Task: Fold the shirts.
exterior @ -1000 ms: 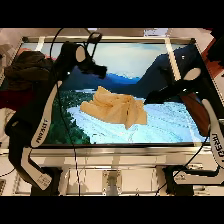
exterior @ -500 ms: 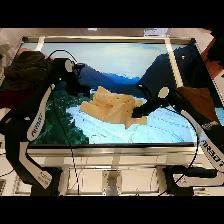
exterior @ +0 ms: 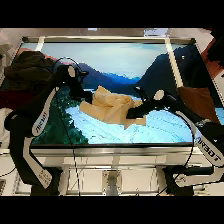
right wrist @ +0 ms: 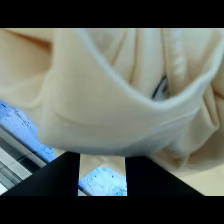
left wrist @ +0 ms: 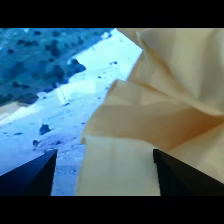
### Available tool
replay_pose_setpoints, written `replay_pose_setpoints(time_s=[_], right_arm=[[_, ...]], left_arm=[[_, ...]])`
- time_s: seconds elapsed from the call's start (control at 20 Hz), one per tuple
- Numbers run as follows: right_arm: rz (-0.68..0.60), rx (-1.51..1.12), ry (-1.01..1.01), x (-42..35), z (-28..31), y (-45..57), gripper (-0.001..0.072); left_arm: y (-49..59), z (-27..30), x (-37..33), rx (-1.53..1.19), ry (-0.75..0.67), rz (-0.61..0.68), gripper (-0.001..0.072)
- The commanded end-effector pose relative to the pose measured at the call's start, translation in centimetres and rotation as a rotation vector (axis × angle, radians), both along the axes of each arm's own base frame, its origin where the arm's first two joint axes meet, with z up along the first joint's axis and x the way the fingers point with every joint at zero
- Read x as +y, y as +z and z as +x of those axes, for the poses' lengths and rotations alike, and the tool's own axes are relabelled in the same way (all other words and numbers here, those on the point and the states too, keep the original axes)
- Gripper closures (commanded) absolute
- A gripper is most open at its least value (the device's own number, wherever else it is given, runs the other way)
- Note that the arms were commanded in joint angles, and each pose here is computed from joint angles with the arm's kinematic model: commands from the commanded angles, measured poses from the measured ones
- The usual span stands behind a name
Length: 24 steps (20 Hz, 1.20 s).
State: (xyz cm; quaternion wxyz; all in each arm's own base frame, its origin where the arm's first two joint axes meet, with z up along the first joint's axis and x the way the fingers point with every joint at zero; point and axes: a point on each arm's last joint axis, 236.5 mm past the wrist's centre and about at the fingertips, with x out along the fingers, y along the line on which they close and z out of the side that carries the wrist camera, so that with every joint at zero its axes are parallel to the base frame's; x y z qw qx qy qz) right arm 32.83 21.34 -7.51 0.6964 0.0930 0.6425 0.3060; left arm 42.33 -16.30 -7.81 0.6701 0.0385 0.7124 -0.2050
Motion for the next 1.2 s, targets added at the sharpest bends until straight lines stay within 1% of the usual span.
replay_pose_setpoints(time_s=[0.0,0.05,0.1,0.15,0.3,0.45,0.6,0.75,0.9,1.05,1.15], right_arm=[[0.038,-0.006,-0.047,0.9,0.9,-0.1,0.0373],[0.042,-0.022,-0.063,0.9,1.4,-0.1,0.0404],[0.041,-0.039,-0.075,0.9,1.9,-0.1,0.0528],[0.039,-0.056,-0.087,0.8,2.4,-0.1,0.0671],[0.033,-0.062,-0.09,0.0,2.9,0.2,0.068],[0.039,-0.041,-0.05,-1.6,2.7,2.8,0.0681],[-0.003,-0.148,-0.034,-4.8,3.7,8.3,0.0681],[-0.008,-0.32,-0.035,-7.3,3.2,17.1,0.0681],[-0.03,-0.556,-0.08,-9.5,0.5,27.4,0.0681],[-0.091,-0.854,-0.144,-11.4,-3.4,37.1,0.0682],[-0.129,-1.031,-0.228,-13.1,-5.8,42.6,0.0683]], left_arm=[[-1.0,-1.9,-0.9,0.091,-0.046,-0.042,0.0508],[-1.2,-1.9,-0.9,0.096,-0.046,-0.042,0.0694],[-1.3,-1.9,-0.9,0.097,-0.047,-0.042,0.0695],[-1.3,-1.7,-0.9,0.09,-0.046,-0.042,0.0695],[-1.0,-1.5,-0.6,0.083,-0.049,-0.032,0.0695],[2.5,0.3,0.1,0.004,-0.051,-0.025,0.0696],[10.2,1.9,1.4,-0.133,-0.041,-0.044,0.0696],[19.8,2.4,3.7,-0.361,-0.008,-0.04,0.0696],[29.9,-0.5,6.0,-0.606,0.019,-0.011,0.0696],[39.5,-5.1,6.8,-0.877,0.042,-0.057,0.0696],[46.1,-7.6,7.6,-1.101,0.086,-0.096,0.0696]])
